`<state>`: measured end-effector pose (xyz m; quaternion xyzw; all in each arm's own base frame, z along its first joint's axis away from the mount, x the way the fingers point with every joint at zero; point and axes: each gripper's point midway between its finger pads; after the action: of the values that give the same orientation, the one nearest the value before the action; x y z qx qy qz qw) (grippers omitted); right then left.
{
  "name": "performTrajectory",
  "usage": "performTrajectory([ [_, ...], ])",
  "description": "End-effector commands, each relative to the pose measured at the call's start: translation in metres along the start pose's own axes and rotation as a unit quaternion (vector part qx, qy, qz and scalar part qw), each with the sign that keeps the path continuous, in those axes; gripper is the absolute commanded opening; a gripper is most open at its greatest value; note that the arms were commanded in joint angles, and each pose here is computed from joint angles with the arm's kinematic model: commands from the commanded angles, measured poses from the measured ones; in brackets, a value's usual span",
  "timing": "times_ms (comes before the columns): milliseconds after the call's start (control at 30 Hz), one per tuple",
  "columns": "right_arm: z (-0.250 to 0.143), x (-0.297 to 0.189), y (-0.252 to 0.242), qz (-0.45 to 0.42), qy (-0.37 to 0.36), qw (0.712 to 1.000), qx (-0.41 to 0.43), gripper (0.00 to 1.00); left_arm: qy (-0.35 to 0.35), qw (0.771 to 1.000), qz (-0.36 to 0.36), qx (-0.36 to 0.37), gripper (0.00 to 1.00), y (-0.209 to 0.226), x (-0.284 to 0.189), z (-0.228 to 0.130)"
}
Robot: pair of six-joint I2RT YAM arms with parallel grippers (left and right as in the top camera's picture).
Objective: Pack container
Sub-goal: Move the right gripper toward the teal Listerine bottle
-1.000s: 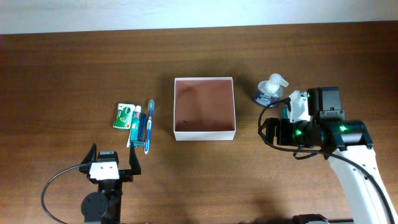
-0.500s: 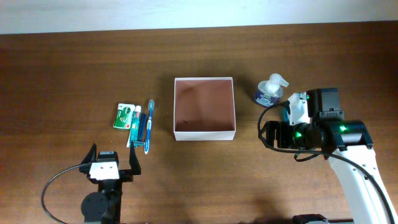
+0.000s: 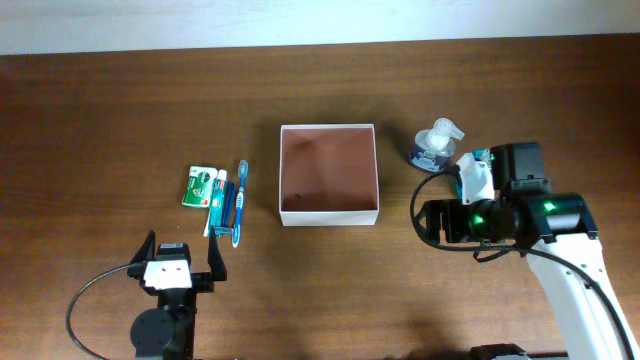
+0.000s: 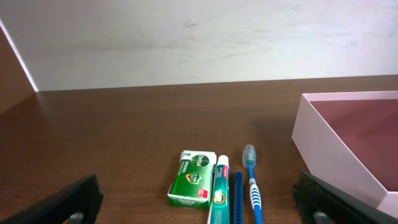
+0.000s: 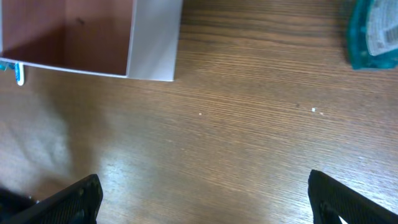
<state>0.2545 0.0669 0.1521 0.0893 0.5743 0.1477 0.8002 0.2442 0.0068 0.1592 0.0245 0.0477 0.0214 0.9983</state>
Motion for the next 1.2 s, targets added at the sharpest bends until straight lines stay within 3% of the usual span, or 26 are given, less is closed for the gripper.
performTrajectory([
  [0,0.006,0.000,0.015,0.010,-0.009,0.999,-0.038,0.98,0.001,1.000,-0.008,0.008,0.99,-0.003,0.000,-0.003],
  [333,0.011,0.006,0.023,-0.022,-0.019,0.996,-0.086,0.98,0.001,1.000,-0.008,0.008,0.99,-0.003,0.000,-0.003],
  [1167,0.007,0.008,0.021,-0.026,-0.011,0.996,-0.084,0.99,0.001,1.000,-0.008,0.008,0.99,-0.003,0.000,-0.003],
])
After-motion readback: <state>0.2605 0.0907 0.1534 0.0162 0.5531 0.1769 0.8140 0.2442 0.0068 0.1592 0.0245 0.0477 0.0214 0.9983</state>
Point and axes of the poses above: each gripper's point midway between its finger pads, its own x axis out along the fingers, its own y axis along the line the jaws close on, z = x × y
